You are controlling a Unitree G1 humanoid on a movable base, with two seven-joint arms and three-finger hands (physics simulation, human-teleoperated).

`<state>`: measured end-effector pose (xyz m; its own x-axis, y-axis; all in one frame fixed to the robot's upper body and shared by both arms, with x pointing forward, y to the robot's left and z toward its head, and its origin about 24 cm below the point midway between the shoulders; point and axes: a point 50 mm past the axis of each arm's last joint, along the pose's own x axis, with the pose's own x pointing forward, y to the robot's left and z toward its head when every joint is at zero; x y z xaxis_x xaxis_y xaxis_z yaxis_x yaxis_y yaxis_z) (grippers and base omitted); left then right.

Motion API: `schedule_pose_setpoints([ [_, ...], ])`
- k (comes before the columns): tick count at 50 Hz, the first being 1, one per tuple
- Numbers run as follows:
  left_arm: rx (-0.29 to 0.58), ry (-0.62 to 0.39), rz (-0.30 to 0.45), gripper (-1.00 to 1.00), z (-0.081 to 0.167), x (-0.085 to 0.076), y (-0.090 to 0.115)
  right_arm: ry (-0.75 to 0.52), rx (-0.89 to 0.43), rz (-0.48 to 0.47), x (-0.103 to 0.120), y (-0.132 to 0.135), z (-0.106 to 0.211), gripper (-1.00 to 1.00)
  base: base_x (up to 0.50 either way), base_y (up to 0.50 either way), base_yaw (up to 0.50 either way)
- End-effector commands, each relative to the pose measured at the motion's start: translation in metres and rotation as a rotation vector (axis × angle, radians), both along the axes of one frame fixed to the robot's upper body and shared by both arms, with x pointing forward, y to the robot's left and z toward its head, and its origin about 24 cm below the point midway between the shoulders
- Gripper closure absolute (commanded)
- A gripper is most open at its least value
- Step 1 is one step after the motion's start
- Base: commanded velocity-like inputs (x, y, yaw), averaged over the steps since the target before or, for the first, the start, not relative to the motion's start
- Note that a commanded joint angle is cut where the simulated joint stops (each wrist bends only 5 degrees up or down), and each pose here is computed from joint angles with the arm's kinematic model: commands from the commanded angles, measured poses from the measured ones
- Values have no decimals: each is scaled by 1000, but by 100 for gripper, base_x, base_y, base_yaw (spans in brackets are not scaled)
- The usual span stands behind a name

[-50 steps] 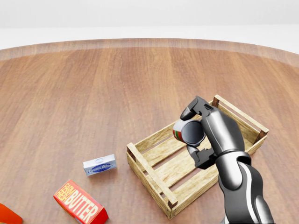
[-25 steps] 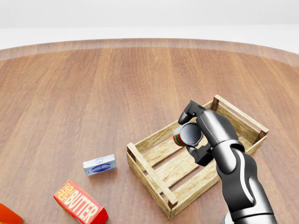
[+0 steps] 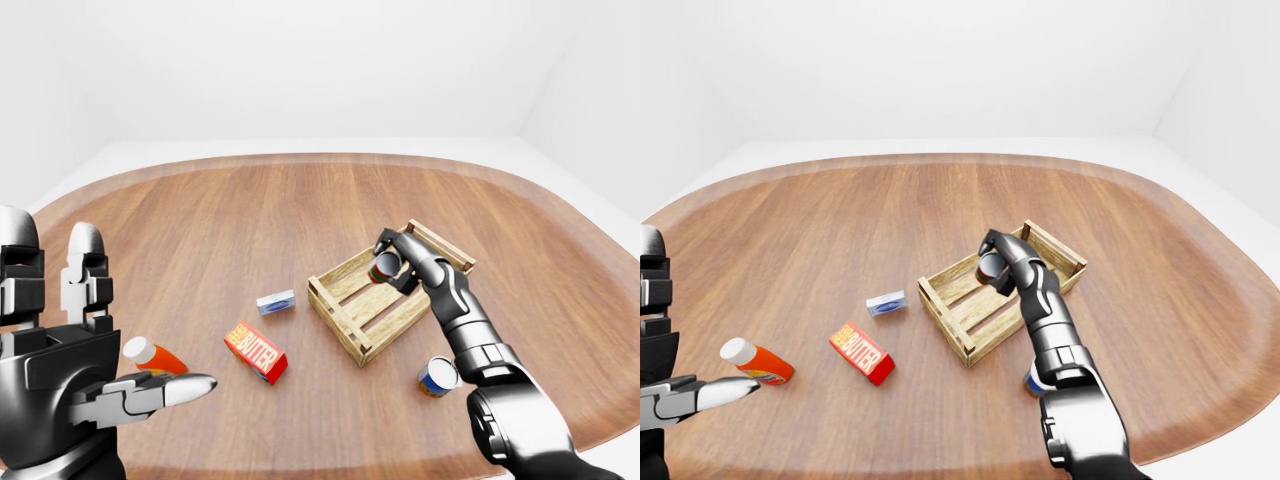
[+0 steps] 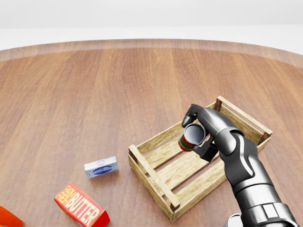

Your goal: Pick up the tomato sauce, and put it in the wooden tray.

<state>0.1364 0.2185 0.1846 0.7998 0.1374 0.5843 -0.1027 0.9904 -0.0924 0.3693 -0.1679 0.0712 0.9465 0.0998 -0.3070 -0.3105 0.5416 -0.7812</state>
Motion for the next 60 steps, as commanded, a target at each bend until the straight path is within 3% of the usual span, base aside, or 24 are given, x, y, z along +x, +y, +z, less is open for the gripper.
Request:
schedule_pose_setpoints([
  [1,0,-4,-1,-98,1,0,0,84,-62,-13,11,-10,0,100,0,0,0],
  [14,1,-2,-3,-99,0,0,-1,192,-97,-76,11,-25,-16,100,0,0,0],
  [28,-1,-12,2,-99,2,-2,1,202,-118,-118,12,-35,-17,100,0,0,0],
  [60,3,-10,0,-98,2,-2,0,264,-194,-50,20,-15,-12,100,0,0,0],
])
